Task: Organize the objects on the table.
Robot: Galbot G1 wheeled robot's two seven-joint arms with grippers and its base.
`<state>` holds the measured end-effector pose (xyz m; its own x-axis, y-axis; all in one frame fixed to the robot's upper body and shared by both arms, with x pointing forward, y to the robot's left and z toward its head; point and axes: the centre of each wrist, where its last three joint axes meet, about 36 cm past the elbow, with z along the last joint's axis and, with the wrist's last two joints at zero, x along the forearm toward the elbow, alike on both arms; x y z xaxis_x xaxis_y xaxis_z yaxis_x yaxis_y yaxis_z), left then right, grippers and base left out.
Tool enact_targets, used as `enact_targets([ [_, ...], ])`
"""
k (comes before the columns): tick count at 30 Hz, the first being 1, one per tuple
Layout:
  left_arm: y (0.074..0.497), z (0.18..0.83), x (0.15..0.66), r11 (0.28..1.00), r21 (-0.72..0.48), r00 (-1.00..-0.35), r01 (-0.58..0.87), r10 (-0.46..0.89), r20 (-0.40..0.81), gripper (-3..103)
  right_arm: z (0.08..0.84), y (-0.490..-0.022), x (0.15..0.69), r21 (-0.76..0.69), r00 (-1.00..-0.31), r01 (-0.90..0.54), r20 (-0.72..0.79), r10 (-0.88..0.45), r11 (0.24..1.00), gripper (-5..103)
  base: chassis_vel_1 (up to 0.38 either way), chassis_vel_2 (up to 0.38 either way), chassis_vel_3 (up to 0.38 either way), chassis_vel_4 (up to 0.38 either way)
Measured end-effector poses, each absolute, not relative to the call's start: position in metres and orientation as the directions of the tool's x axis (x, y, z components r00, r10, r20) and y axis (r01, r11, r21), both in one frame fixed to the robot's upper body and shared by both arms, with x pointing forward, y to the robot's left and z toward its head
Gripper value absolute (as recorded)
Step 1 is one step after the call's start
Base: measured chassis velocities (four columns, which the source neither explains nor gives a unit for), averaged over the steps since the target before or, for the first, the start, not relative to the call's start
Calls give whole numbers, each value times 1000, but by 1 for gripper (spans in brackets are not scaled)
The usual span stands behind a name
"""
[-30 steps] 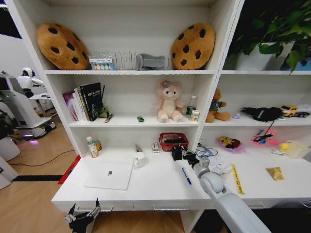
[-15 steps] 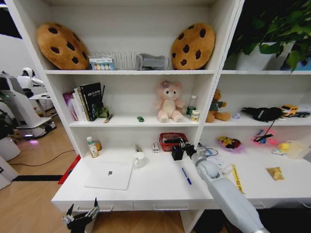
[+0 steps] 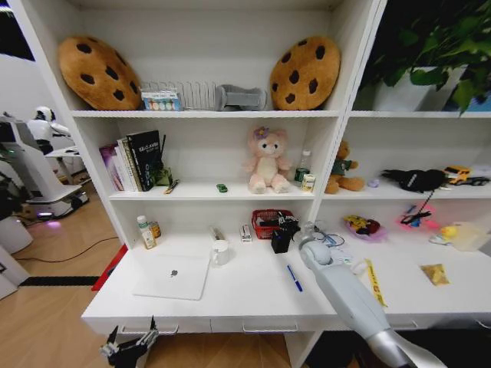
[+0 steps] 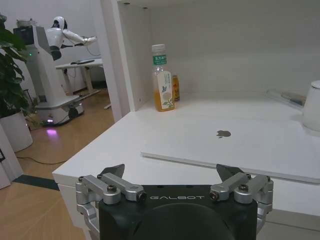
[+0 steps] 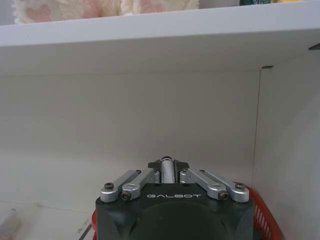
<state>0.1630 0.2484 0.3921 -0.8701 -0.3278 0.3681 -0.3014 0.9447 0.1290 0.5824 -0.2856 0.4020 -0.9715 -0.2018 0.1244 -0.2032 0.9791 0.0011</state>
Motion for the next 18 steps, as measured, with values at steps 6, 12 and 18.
enact_targets([
  [6,249,389,163,945,131,-867,-301,-328,374,100,393,-284,593,-1,-972,-196,130,-194,981,13,0,0,0,0],
  [12,250,388,163,945,130,-866,-300,-327,378,100,382,-286,604,-6,-974,-193,125,-191,981,13,0,0,0,0],
  [18,250,386,163,946,129,-866,-298,-324,382,100,376,-288,611,-17,-976,-188,113,-185,982,13,0,0,0,0],
])
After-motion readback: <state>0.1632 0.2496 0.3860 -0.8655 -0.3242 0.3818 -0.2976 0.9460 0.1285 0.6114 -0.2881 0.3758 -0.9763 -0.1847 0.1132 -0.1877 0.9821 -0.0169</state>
